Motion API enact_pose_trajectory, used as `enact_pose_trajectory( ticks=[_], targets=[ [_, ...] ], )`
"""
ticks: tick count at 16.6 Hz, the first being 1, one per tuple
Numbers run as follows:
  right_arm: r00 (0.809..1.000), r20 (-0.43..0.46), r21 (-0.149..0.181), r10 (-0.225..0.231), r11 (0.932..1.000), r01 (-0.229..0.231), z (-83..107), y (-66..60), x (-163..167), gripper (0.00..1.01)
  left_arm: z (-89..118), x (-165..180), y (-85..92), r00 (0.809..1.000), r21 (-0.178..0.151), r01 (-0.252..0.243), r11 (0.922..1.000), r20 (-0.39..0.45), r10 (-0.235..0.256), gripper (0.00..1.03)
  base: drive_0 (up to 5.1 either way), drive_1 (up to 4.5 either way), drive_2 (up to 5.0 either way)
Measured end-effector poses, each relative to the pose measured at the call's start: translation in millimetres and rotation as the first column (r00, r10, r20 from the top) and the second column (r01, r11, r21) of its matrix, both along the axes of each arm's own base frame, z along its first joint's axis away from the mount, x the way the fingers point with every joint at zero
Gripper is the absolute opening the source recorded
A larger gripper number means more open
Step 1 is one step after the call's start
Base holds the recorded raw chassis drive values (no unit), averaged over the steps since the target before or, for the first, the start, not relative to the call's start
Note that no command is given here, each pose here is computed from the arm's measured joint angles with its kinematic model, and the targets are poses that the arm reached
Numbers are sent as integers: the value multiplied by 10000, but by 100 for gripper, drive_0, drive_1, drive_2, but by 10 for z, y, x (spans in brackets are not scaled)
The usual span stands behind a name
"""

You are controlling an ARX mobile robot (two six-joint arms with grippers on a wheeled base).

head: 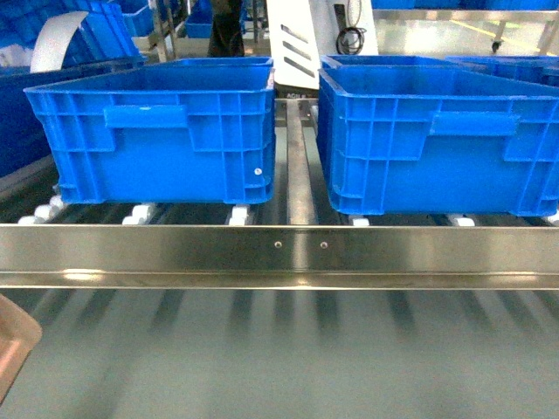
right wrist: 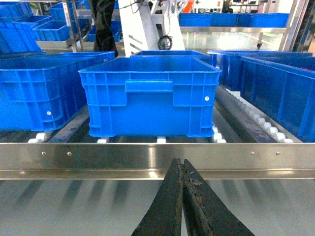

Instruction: Place part in tray to right shelf

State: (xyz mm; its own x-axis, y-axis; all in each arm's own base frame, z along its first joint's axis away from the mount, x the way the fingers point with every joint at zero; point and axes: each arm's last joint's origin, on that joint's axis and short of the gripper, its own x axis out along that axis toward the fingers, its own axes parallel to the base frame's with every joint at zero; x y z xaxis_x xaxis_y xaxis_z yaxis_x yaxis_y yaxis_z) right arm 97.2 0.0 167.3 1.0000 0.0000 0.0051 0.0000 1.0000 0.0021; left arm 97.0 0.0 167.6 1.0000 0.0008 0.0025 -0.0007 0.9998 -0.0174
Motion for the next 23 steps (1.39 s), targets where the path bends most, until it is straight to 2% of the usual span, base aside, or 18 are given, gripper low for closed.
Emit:
enact_pose_trajectory(
  ticks=[13,16,21,22,23],
  targets=[
    [10000,-4,-8,0,10000,0,0,0,0,3,-1,0,0,10000,4,4,10000,-11,-4,17,0,0,0],
    [10000,-4,-4,0,10000,0,0,0,0,45,-1,0,0,10000,0,8,10000,-11,-8,17,0,0,0],
    [10000,-4,-4,0,10000,0,0,0,0,87,-1,0,0,10000,0,8,10000,-11,-8,17,0,0,0],
    [10000,-4,-4,0,10000,0,0,0,0,98,-1,0,0,10000,4,4,10000,-11,-4,17,0,0,0],
    [10000,-4,0,0,10000,0,0,0,0,98,-1,0,0,10000,4,8,10000,-11,-8,17,0,0,0]
  ],
)
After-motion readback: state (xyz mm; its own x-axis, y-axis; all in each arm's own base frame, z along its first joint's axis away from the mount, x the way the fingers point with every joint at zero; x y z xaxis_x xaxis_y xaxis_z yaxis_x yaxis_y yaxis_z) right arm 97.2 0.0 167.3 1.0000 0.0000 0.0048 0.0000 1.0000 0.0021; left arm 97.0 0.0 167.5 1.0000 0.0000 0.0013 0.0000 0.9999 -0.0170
